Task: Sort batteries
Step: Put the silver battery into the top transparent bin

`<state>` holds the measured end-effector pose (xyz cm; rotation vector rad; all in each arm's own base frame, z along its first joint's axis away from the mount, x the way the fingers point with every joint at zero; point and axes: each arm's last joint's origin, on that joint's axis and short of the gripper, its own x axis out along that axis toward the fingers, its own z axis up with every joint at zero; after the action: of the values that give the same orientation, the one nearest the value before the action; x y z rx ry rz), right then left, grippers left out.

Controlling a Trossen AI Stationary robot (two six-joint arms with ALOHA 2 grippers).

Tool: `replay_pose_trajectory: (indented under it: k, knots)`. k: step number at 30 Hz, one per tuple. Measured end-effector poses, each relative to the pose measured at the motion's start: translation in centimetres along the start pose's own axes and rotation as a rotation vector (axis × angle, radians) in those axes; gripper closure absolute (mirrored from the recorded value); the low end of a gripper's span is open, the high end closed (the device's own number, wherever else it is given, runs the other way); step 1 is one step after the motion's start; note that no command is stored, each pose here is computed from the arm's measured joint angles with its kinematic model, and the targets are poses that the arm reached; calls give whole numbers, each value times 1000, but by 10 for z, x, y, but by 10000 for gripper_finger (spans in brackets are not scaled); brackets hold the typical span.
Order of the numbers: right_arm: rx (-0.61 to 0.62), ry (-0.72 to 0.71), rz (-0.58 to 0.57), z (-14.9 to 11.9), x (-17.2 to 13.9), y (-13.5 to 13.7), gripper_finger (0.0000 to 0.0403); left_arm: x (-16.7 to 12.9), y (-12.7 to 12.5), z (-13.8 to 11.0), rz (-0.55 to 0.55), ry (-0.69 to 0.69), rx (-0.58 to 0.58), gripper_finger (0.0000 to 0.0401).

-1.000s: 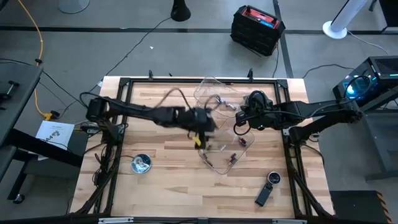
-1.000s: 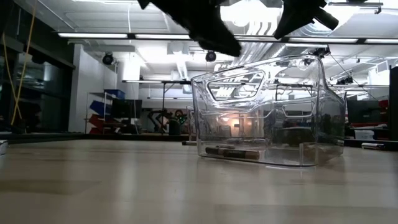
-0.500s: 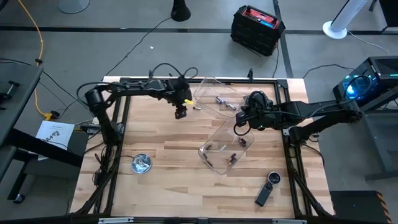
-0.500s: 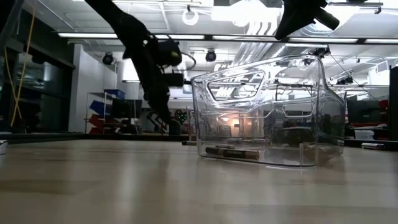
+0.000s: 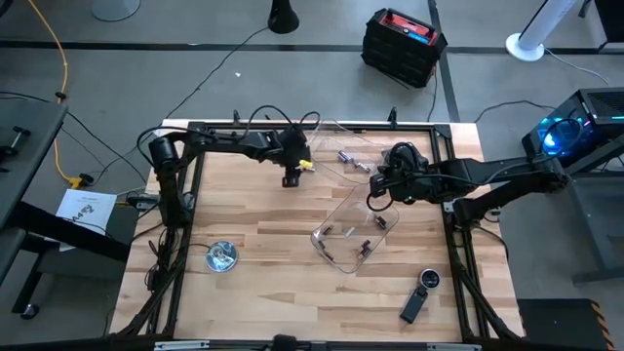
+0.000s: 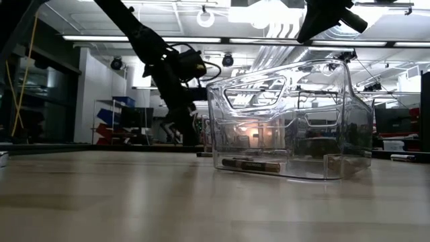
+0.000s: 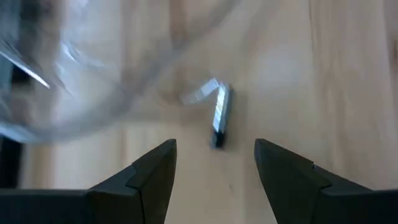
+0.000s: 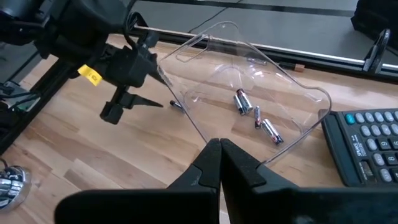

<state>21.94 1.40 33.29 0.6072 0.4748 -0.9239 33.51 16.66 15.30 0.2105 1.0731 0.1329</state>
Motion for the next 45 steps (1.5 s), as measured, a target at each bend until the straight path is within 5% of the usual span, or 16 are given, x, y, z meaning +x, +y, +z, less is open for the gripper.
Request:
replay_pose_trajectory:
  k: [18,21,26,34,41,45]
  knots:
    - [11,-1,4,0,0,0,402,32,-7,-6,-70,2,-31,194]
    - [12,-2,5,0,0,1,402,33,-7,-6,-73,-4,-32,231]
    - [13,17,15,0,0,1,402,34,-13,-8,-99,32,-98,371]
    - [7,24,19,0,0,1,402,0,-23,-4,-215,49,-184,393]
    - [58,10,2,2,2,-1,402,-71,-8,35,-64,-312,-156,395]
    - [136,-5,-24,8,7,-4,402,-78,8,52,122,-415,-213,394]
